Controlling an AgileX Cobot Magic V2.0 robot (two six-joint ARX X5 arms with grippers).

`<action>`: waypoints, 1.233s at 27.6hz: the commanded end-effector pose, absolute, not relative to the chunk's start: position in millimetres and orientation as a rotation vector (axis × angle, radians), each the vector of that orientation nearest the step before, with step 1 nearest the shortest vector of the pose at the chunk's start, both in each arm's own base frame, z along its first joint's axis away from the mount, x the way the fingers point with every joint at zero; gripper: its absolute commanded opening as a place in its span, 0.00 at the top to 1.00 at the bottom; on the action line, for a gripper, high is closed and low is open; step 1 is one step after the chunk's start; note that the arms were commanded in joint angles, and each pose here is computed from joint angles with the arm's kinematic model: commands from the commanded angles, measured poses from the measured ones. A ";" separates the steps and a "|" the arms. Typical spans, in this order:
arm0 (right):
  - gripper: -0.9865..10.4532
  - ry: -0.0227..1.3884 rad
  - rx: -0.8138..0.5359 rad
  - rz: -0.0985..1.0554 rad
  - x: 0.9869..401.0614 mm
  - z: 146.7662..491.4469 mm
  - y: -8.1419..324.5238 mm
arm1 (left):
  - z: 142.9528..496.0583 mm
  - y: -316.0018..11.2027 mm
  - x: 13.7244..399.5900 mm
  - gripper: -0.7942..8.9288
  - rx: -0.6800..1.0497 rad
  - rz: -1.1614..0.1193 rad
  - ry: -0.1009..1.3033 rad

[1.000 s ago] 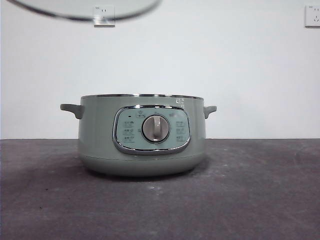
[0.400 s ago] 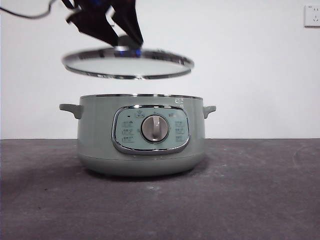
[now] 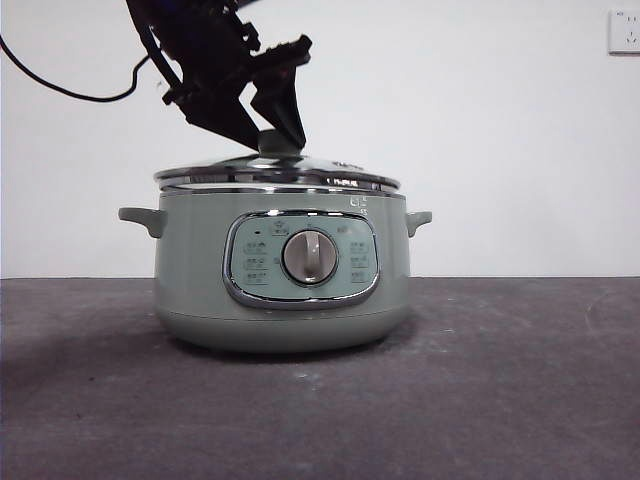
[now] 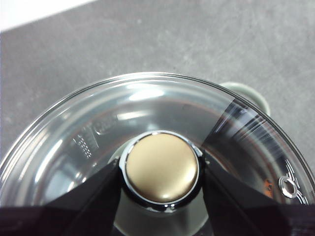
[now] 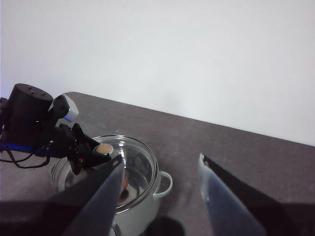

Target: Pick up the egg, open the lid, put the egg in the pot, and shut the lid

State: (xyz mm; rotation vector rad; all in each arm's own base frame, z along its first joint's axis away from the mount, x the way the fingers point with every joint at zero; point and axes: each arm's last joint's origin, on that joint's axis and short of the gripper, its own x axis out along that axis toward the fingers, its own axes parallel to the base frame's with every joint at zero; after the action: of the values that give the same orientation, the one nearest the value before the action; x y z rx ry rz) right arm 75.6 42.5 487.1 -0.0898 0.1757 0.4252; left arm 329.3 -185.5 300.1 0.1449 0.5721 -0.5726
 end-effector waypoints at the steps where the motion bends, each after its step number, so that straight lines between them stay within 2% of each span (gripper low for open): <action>1: 0.69 0.186 -0.083 0.426 75.7 485.9 42.6 | 310.3 -188.9 332.2 0.93 0.138 -0.584 0.502; 18: 0.69 0.197 -0.088 0.426 75.7 484.8 42.7 | 298.5 -195.2 332.9 0.93 0.132 -0.587 0.562; 20: 0.69 0.202 -0.089 0.426 75.6 484.4 42.6 | 297.5 -194.8 332.3 0.89 0.125 -0.585 0.578; 21: 0.69 0.206 -0.091 0.426 75.6 484.0 42.6 | 296.9 -194.6 332.0 0.84 0.125 -0.583 0.586; 25: 0.69 0.235 -0.101 0.426 75.0 481.1 42.2 | 296.2 -194.3 331.4 0.35 0.127 -0.583 0.596; 27: 0.69 0.255 -0.107 0.426 74.7 479.2 42.1 | 296.2 -194.3 331.3 0.30 0.127 -0.583 0.597; 34: 0.69 0.340 -0.133 0.452 73.7 471.3 42.5 | 301.1 -191.8 327.0 0.30 0.128 -0.583 0.602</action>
State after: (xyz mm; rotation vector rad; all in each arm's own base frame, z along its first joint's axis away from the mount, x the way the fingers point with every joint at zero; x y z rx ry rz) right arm 72.9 41.4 472.0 -0.1415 0.3323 0.4413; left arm 329.2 -191.1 296.1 0.1375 0.6156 -0.5779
